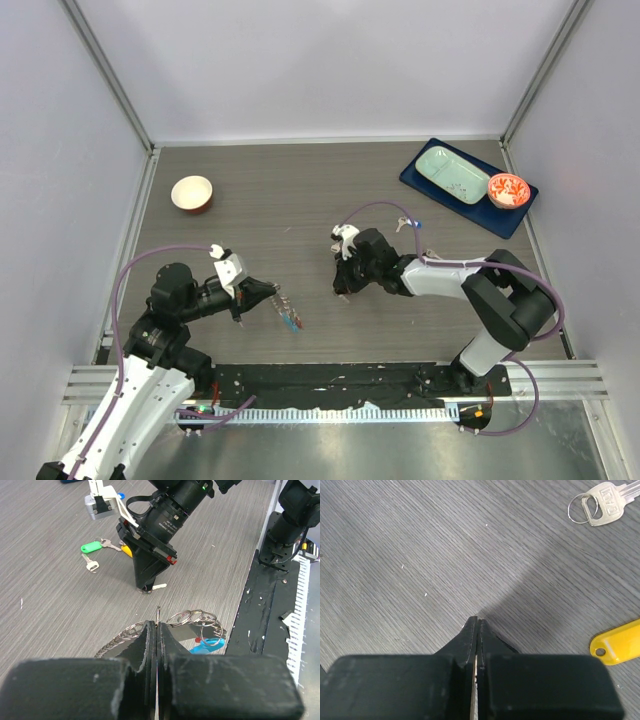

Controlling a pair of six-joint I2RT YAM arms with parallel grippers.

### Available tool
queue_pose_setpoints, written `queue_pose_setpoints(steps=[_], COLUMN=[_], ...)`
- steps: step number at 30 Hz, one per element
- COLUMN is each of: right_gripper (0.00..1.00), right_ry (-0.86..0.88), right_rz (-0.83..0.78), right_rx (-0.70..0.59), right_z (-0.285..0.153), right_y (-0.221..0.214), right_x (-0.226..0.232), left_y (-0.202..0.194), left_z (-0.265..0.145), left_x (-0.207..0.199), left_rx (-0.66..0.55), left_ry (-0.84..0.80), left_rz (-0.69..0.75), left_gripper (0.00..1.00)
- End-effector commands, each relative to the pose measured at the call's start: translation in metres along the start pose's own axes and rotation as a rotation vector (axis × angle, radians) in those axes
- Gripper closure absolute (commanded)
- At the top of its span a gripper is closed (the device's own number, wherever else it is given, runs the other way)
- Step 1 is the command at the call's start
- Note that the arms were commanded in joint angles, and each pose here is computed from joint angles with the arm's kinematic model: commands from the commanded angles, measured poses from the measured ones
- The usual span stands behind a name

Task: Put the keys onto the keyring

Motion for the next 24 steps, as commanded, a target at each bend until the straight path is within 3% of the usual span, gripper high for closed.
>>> queue_pose_setpoints(steps=[1, 11, 18, 24], right_gripper=[0.99, 0.99, 0.99, 0.99], right_ry=[0.033, 0.125, 0.214, 0.315], right_rz=[-0.050, -0.277, -0.481, -0.563], right_rx=[-0.078, -0.305, -0.631, -0.748], right_z=[-0.011, -0.062, -0.114, -0.139], right_y=[0.023, 0.060, 0.098, 0.102], right_x=[0.008, 0.044, 0.080, 0.103], left_y=[0.023, 0.029, 0.039, 0.045], left_z=[-0.003, -0.005, -0.003, 0.004], left_x=[-0.005, -0.011, -0.018, -0.019], left_rx=[-0.062, -0.091, -0.111, -0.085], left_ry=[-0.017, -0.054, -0.113, -0.180], left_rz=[0.057, 0.099, 0.139, 0.135], left_gripper=[1.00, 1.00, 1.00, 1.00])
Point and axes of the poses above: each gripper's point midway between its finger pads, its own z axis out along the fingers, its own x axis along the line the jaws close on, y = z × x, the point moved 3 cm from there along -z, back along the fingers, and after that the axes turned 4 degrees about -z, right-handed, at the moved point
